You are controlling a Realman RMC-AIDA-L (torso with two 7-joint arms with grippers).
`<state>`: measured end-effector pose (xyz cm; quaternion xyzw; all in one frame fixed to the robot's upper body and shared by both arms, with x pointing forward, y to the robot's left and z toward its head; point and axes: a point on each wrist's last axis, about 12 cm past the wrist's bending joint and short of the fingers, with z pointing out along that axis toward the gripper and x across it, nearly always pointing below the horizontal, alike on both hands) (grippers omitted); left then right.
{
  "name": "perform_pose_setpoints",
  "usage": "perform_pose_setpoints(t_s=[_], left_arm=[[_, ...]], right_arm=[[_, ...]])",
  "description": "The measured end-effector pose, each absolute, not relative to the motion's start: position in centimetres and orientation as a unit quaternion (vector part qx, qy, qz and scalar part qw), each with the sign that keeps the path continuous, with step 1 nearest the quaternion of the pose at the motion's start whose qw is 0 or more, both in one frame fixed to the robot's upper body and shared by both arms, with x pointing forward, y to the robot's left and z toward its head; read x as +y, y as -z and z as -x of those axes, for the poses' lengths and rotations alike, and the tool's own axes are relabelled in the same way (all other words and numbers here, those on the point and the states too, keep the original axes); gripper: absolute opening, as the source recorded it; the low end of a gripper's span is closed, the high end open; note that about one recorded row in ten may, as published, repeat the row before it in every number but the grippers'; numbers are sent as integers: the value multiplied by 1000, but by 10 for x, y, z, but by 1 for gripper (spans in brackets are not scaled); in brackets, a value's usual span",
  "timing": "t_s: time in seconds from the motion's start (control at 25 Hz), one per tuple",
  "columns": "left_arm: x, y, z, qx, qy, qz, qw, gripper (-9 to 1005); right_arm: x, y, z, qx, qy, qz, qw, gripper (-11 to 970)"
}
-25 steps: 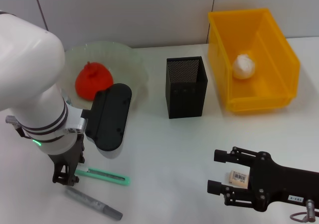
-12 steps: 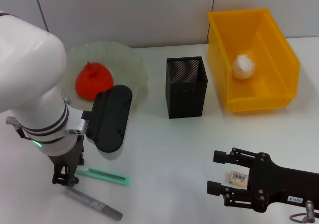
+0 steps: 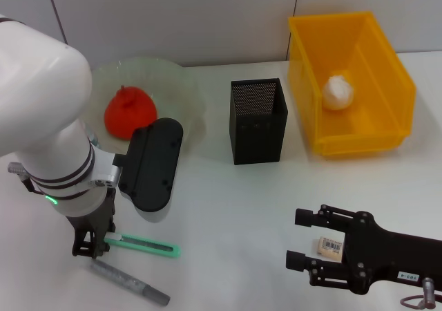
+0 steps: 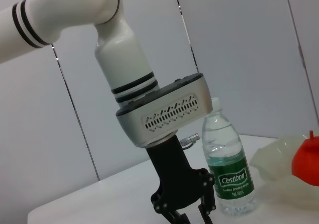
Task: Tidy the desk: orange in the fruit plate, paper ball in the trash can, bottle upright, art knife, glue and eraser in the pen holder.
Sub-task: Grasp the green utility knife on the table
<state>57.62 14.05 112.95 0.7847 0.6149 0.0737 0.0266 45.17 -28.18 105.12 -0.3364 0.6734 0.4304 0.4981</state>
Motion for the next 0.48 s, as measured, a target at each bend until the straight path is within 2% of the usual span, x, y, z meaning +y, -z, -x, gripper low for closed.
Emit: perform_pose_setpoints(t_s=[0.48], left_arm=[[140,-1129,-576,616,-74,-784,28,273]], right_arm=[[-279,-1051,-455,672,-433,337,497,762]])
